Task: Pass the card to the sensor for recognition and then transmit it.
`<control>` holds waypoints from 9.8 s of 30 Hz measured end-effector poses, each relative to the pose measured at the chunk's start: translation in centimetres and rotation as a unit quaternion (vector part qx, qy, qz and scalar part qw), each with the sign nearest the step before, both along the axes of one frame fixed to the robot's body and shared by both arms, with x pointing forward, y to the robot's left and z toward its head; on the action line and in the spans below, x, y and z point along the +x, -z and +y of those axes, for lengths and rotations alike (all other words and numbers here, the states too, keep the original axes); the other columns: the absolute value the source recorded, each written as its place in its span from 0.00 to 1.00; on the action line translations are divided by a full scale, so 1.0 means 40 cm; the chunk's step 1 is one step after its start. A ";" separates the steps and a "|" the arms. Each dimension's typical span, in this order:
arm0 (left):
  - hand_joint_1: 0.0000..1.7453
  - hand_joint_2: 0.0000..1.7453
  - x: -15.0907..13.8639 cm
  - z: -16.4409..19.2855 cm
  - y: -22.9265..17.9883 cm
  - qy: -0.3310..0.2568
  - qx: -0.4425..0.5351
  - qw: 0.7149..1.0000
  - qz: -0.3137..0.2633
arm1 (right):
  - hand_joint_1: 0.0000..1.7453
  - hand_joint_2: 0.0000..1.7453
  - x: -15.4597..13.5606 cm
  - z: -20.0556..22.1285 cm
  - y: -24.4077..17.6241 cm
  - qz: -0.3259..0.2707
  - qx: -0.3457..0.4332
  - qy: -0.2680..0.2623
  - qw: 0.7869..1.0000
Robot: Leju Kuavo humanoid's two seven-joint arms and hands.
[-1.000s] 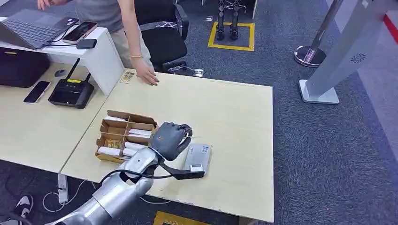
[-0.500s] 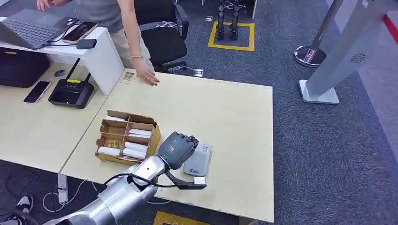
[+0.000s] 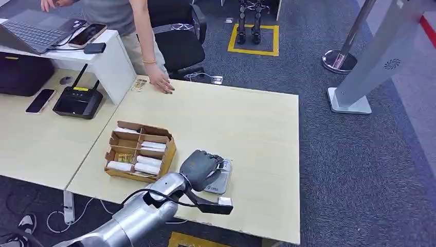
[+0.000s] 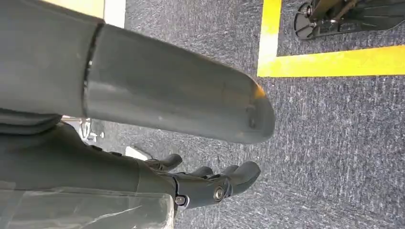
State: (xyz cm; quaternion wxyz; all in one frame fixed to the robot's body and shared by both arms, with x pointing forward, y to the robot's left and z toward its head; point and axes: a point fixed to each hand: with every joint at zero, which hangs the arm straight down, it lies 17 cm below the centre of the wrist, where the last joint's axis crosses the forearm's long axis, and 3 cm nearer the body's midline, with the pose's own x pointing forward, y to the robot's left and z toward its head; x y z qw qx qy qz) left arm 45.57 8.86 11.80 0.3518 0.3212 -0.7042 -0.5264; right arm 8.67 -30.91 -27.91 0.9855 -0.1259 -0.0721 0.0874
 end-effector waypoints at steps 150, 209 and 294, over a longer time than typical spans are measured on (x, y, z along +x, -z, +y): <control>0.00 1.00 -0.295 0.864 -0.161 -0.265 0.070 0.959 -0.068 | 0.00 0.00 -0.044 0.022 0.006 0.006 0.003 0.028 1.000; 0.00 1.00 -0.203 0.611 -0.026 -0.165 0.119 0.978 -0.041 | 0.00 0.00 -0.035 -0.027 0.003 0.002 -0.018 -0.011 1.000; 1.00 1.00 -0.115 0.670 -0.385 -0.207 0.327 0.861 -0.330 | 0.00 0.00 -0.016 0.030 0.002 0.008 -0.013 -0.100 0.995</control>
